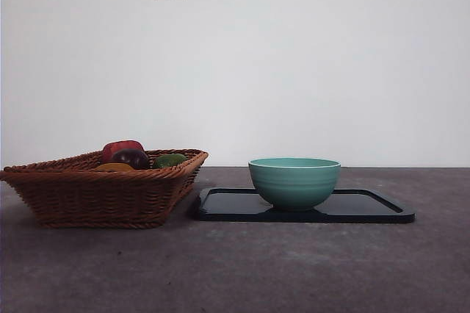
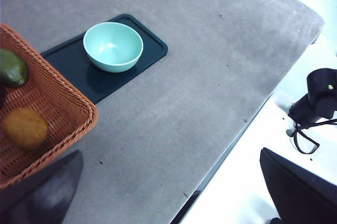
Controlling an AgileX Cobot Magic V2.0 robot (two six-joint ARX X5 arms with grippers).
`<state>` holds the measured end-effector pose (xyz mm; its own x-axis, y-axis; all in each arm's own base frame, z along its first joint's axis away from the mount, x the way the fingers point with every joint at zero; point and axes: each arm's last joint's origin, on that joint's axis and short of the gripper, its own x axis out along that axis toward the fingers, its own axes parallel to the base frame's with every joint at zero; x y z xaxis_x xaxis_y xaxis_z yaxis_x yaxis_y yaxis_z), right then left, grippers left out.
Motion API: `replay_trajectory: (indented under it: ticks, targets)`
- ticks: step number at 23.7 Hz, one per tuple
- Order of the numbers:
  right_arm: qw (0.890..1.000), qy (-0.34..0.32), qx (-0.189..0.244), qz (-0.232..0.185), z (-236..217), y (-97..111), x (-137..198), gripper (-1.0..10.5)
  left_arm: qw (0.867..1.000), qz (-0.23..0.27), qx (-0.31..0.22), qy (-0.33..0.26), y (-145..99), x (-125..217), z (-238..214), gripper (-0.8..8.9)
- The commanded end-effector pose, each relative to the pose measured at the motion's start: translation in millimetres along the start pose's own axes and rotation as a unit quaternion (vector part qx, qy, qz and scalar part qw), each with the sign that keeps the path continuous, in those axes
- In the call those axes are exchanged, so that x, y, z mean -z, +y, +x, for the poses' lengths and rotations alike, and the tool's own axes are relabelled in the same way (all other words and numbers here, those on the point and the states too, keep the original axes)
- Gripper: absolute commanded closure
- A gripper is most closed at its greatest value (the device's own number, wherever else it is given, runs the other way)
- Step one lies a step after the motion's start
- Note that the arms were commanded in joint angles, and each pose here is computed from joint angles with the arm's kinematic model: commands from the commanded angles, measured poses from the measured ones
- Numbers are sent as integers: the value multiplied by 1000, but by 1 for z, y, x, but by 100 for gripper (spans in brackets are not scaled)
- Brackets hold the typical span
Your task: Pick up the wifruite, put it on the bowl, pick up the plate, put it on desk
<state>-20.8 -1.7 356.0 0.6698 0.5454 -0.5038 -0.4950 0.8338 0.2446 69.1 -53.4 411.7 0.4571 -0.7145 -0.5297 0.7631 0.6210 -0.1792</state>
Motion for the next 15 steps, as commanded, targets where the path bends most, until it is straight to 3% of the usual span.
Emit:
replay_trajectory:
  ticks: [1,15]
  targets:
    - [999,31,2,11,-3,0,6,399,1000,24,5,-19,-5,1,-9,220]
    - [997,57,8,49,8,-1,-4,400,998,36,3,-49,-10,6,-22,219]
